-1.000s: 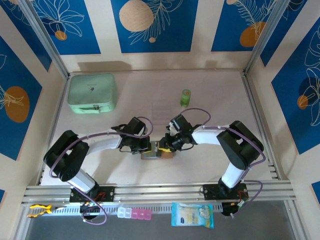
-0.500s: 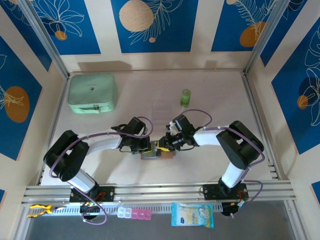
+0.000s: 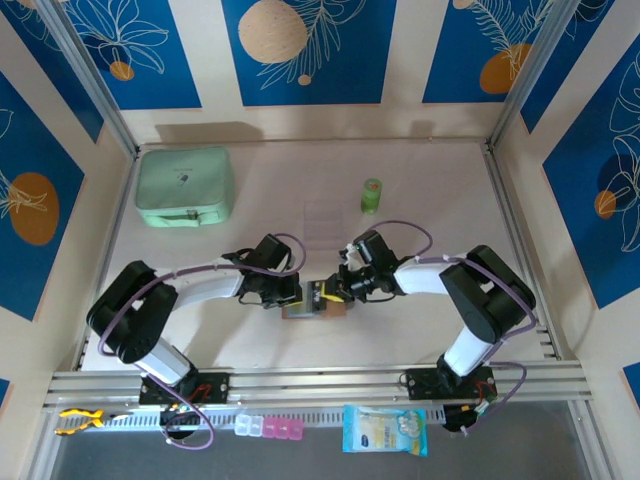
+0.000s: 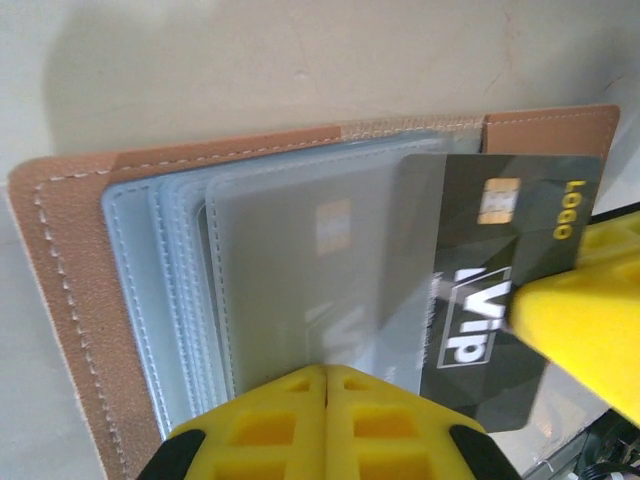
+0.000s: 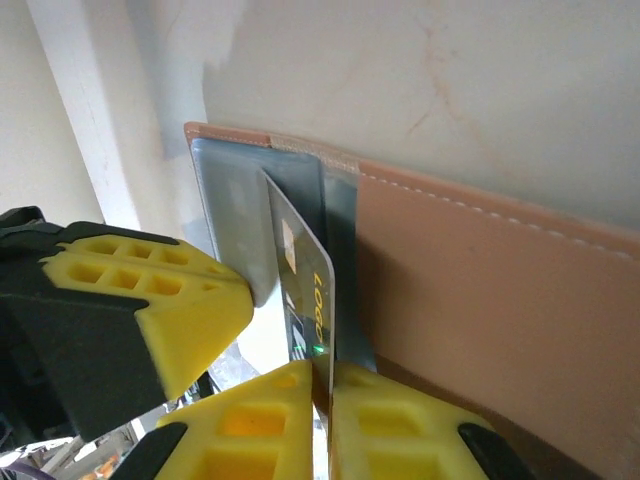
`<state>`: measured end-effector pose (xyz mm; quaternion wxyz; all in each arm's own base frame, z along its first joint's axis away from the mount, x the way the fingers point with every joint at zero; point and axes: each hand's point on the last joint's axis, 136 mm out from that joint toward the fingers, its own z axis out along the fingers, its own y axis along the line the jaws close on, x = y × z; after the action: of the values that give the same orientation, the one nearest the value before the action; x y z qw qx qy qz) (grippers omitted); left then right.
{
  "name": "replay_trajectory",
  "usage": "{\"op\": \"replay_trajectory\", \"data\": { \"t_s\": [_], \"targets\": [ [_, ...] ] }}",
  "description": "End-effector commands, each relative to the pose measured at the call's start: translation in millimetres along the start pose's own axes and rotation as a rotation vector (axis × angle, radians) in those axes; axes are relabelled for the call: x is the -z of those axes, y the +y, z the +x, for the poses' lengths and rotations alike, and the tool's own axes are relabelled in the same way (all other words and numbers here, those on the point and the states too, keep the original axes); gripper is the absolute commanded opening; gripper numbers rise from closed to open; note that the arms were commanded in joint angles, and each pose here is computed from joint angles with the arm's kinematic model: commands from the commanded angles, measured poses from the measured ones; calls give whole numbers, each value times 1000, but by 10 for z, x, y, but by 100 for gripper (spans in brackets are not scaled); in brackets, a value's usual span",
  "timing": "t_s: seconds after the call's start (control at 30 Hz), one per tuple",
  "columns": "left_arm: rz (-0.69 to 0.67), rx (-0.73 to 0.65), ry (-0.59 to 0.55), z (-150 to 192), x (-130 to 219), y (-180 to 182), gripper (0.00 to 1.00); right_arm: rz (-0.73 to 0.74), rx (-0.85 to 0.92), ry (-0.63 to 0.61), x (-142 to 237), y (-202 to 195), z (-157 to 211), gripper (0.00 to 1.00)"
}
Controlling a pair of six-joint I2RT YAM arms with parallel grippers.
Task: Take the credit cards out of the card holder
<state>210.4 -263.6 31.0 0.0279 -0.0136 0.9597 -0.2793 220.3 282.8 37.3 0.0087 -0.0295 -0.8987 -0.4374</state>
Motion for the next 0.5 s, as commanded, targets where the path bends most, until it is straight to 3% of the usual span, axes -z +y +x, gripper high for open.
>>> {"op": "replay_trajectory", "data": {
  "t_s": [0.0, 0.27, 0.47],
  "targets": [
    [-49, 1, 10, 87, 53, 100, 0, 37, 13, -6, 137, -60, 57, 9],
    [11, -38, -81, -125, 330, -161, 5, 59, 187, -57, 476, 181, -46, 5],
    [25, -22, -147, -320, 580, -147, 7, 206, 467, -73, 718, 296, -267, 4]
  ]
}}
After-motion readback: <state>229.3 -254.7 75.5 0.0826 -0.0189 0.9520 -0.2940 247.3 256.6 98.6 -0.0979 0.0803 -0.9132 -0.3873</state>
